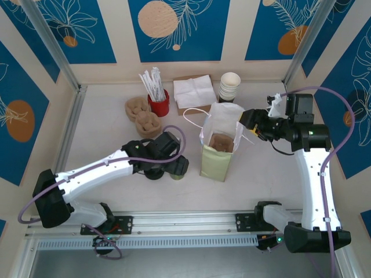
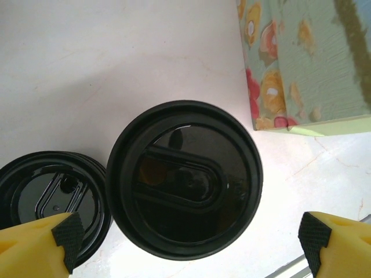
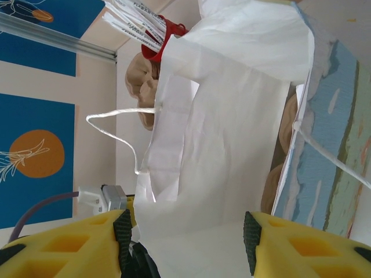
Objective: Pack the takeout coffee
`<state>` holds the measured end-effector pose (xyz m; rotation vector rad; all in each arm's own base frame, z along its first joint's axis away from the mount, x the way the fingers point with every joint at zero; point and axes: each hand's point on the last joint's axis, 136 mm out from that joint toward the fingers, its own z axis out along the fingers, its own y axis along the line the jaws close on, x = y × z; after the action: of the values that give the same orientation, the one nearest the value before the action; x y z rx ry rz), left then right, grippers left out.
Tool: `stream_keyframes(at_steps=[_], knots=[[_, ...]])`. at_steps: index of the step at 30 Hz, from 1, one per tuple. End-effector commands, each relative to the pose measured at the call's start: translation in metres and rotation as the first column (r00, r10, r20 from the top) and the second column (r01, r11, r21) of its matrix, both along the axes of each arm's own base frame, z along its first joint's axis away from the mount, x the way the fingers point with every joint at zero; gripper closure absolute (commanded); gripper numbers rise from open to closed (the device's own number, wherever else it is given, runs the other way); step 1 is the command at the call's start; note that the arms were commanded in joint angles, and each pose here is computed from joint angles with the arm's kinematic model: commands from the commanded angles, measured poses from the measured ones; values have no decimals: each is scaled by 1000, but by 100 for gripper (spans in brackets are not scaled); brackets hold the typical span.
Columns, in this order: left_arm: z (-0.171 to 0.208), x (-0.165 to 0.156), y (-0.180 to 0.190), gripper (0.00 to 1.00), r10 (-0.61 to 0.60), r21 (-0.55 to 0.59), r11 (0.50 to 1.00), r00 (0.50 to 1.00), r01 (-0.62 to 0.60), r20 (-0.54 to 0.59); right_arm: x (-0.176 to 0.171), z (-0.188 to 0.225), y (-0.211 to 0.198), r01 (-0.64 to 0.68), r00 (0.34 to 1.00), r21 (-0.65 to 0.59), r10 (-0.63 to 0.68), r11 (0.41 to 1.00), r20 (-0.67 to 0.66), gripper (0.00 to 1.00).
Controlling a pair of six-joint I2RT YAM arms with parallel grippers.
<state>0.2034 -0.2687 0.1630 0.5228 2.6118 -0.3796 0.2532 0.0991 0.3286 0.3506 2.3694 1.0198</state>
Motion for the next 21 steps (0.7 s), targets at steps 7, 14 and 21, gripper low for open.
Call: stream_keyframes(at_steps=[7, 14, 21], knots=[[4, 4, 1, 9, 63, 67, 996, 998, -64, 9, -1, 1, 4, -23, 1000, -1, 23, 1000, 4, 43], [-10, 0, -7, 9, 77, 119, 990, 997, -74, -25, 7, -2, 5, -38, 999, -4, 38, 999, -3, 44], [-10, 1, -5, 10, 91, 148, 985, 996, -89, -3, 10, -1, 7, -43, 999, 6, 43, 999, 5, 43]])
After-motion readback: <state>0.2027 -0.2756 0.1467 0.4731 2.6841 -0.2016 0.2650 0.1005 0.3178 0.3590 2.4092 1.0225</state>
